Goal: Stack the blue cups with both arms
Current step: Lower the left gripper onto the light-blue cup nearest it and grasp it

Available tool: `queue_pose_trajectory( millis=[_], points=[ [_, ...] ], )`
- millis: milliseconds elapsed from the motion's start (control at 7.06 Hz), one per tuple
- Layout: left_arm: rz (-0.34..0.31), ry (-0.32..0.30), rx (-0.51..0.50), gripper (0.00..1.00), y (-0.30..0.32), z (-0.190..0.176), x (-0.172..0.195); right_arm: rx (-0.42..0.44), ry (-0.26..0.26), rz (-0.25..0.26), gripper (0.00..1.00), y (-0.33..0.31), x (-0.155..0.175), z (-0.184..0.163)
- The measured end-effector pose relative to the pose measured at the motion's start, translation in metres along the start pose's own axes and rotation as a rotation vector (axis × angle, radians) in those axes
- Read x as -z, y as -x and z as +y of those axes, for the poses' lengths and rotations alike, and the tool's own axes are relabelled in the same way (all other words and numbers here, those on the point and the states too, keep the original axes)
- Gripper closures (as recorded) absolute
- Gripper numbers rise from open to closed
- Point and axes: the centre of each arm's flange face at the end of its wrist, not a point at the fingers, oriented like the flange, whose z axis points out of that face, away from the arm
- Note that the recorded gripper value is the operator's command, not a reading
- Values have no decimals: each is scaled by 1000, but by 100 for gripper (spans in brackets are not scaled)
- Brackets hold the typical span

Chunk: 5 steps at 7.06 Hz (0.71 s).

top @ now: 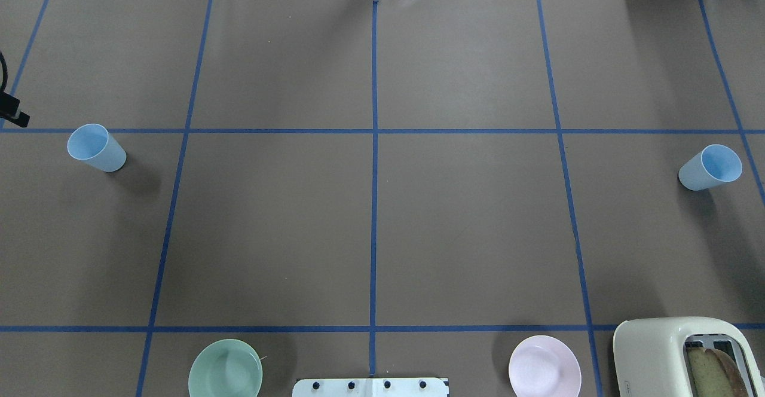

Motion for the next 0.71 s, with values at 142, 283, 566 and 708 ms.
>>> queue_pose_trajectory(
  millis=[142, 283, 566, 708],
  points=[
    [-13, 0, -2, 2, -4, -8, -12, 29, 2, -6, 0, 2, -10, 12],
    [-20, -3, 0, 2, -6, -16, -21, 49, 11, -7, 0, 4, -19, 19],
    [-21, 3, 7, 4, -15, -23, -33, 82, 18, 2, 1, 8, -28, 22],
    [-21, 9, 9, 8, -18, -27, -39, 101, 16, 19, 1, 11, -32, 20]
  ],
)
